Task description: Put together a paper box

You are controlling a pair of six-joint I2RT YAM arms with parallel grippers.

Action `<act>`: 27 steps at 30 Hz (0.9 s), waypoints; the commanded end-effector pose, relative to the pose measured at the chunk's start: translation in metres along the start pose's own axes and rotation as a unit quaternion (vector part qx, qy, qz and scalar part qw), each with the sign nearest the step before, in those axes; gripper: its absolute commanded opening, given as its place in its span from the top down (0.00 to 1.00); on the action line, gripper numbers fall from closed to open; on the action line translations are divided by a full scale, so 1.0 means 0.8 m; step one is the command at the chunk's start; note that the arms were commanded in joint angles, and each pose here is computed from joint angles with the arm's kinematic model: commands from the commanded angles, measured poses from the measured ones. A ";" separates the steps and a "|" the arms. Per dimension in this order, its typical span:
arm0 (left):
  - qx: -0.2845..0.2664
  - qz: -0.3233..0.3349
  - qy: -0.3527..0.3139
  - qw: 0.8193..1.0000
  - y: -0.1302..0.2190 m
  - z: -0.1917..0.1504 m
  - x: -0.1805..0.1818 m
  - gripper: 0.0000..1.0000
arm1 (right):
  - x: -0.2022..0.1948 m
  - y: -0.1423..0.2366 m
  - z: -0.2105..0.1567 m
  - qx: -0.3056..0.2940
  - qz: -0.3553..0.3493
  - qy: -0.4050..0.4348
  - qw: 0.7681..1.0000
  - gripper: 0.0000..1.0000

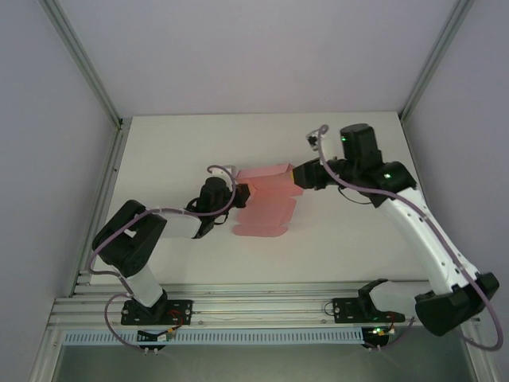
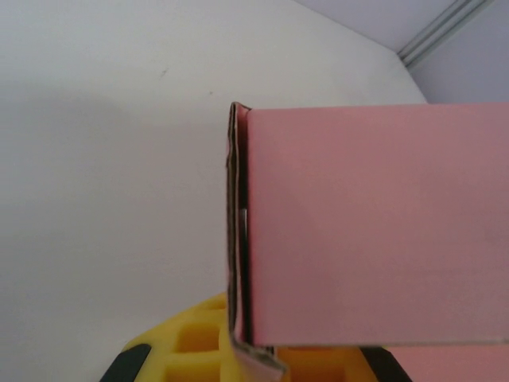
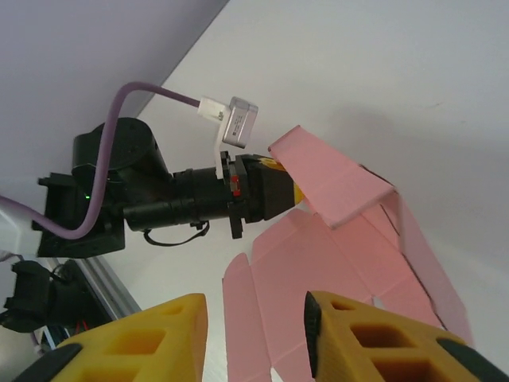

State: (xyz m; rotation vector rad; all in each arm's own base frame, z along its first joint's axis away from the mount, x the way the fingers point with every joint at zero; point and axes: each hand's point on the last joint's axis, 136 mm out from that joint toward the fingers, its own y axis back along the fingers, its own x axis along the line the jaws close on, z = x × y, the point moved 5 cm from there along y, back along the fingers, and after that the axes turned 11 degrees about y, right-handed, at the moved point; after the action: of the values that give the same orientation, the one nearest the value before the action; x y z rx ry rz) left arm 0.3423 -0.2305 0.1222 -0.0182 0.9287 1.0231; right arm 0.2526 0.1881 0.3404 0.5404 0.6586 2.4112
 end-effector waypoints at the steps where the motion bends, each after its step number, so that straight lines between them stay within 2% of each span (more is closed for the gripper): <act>1: -0.023 0.022 -0.026 0.999 0.006 0.011 -0.012 1.00 | -0.014 -0.025 0.001 0.032 -0.048 -0.033 0.998 0.56; 2: -0.033 0.029 -0.030 0.999 0.007 0.011 -0.013 1.00 | -0.018 -0.033 0.002 0.033 -0.056 -0.048 0.997 0.53; 6: -0.065 0.044 -0.039 0.996 0.010 0.016 -0.014 1.00 | -0.039 -0.056 -0.002 0.013 -0.101 -0.089 0.991 0.54; 13: -0.097 0.048 -0.034 0.994 0.016 0.027 -0.017 1.00 | -0.055 -0.073 -0.012 0.041 -0.139 -0.112 0.983 0.54; 18: -0.106 0.037 -0.030 0.993 0.016 0.029 -0.022 1.00 | -0.060 -0.082 -0.014 0.034 -0.144 -0.119 0.982 0.67; 27: -0.129 0.047 -0.022 0.990 0.019 0.042 -0.029 1.00 | -0.068 -0.107 -0.030 0.078 -0.199 -0.104 0.971 0.76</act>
State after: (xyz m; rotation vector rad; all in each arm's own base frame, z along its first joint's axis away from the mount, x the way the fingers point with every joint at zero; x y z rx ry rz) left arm 0.3447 -0.2180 0.1289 -0.0395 0.7904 1.2583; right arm 0.3125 0.2097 0.2671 0.6691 0.7563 1.9832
